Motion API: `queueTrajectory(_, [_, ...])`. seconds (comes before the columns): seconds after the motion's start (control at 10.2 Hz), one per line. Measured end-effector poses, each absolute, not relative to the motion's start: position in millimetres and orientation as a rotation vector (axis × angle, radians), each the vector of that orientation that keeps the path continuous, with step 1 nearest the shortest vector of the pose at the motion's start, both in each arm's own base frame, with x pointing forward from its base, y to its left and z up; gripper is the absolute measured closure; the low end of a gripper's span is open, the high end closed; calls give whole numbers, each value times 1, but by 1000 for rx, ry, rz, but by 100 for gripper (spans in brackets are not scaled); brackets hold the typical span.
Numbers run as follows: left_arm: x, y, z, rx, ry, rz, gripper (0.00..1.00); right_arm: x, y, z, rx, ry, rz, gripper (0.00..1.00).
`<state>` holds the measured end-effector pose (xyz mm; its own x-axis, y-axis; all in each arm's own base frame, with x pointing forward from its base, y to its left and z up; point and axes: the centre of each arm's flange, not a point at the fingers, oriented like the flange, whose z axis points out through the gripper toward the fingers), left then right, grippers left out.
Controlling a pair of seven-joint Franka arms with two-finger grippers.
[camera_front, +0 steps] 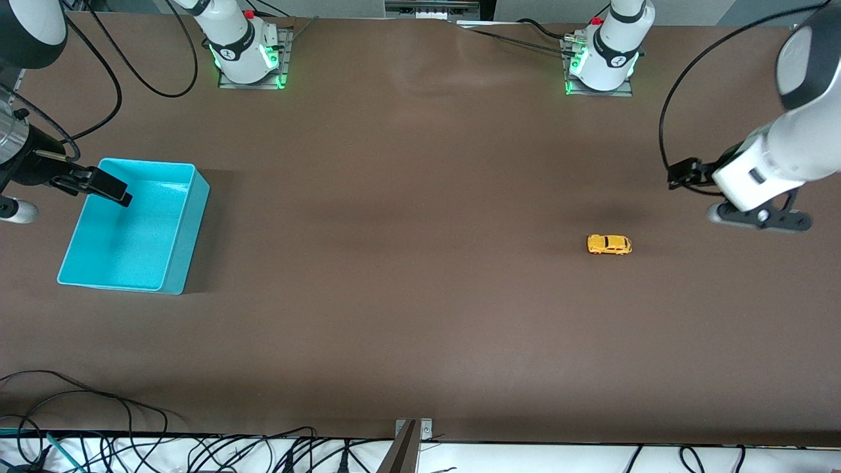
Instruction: Wind up and store yellow beetle car
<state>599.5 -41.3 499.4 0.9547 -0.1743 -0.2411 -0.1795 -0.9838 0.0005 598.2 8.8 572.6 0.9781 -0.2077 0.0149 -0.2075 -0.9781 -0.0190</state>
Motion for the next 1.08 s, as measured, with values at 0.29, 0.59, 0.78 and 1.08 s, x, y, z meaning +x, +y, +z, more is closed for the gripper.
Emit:
queueTrajectory(0.29, [626, -56, 447, -3076, 591, 372, 0, 598, 9, 572, -3107, 326, -26, 0])
queueTrajectory(0.59, [649, -42, 392, -2984, 1119, 331, 0, 598, 9, 572, -3107, 327, -26, 0])
queueTrajectory(0.78, [660, -23, 330, -2839, 1532, 284, 0, 599, 9, 571, -3108, 327, -24, 0])
queueTrajectory(1.08, [644, -24, 253, -2633, 1885, 193, 0, 600, 9, 569, -3108, 327, -19, 0])
